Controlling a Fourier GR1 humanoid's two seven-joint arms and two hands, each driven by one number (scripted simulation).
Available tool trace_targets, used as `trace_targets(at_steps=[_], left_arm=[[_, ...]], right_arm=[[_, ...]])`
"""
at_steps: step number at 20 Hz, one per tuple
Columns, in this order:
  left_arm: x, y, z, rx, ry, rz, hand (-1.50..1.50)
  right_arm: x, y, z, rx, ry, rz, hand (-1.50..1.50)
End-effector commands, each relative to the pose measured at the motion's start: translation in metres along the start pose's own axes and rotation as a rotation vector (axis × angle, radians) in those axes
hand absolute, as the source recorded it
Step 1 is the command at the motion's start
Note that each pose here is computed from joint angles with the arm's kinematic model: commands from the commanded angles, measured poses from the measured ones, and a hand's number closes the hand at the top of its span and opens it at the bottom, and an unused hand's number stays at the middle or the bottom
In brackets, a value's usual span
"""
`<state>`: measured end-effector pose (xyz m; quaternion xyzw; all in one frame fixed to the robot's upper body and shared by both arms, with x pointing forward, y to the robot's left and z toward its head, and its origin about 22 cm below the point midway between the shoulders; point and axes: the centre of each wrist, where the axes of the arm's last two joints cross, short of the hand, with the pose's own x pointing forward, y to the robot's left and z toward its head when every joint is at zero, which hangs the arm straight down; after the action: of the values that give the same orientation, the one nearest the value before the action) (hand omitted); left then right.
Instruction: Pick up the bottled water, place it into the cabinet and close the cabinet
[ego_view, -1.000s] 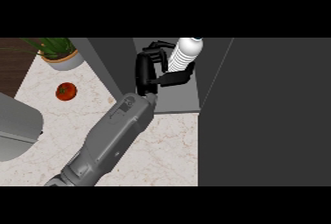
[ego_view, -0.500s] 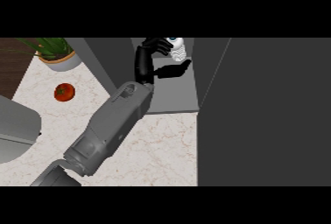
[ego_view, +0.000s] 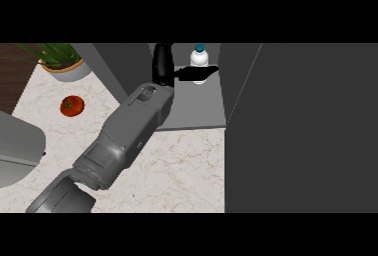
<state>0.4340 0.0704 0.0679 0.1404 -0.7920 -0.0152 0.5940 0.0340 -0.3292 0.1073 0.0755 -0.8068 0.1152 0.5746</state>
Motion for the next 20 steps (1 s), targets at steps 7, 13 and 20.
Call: trace_targets(at_steps=[7,13,20], left_arm=[[0.023,-0.005,-0.009,-0.055,-0.107,0.210,-1.50],[0.018,-0.007,0.008,-0.144,-0.094,0.330,-1.50],[0.016,-0.014,0.053,-0.238,-0.048,0.396,-1.50]], right_arm=[[0.029,0.022,-0.010,0.022,-0.046,-0.005,-1.50],[0.023,0.017,-0.003,0.006,-0.041,-0.002,-1.50],[0.023,0.022,-0.011,0.002,-0.032,-0.031,-1.50]])
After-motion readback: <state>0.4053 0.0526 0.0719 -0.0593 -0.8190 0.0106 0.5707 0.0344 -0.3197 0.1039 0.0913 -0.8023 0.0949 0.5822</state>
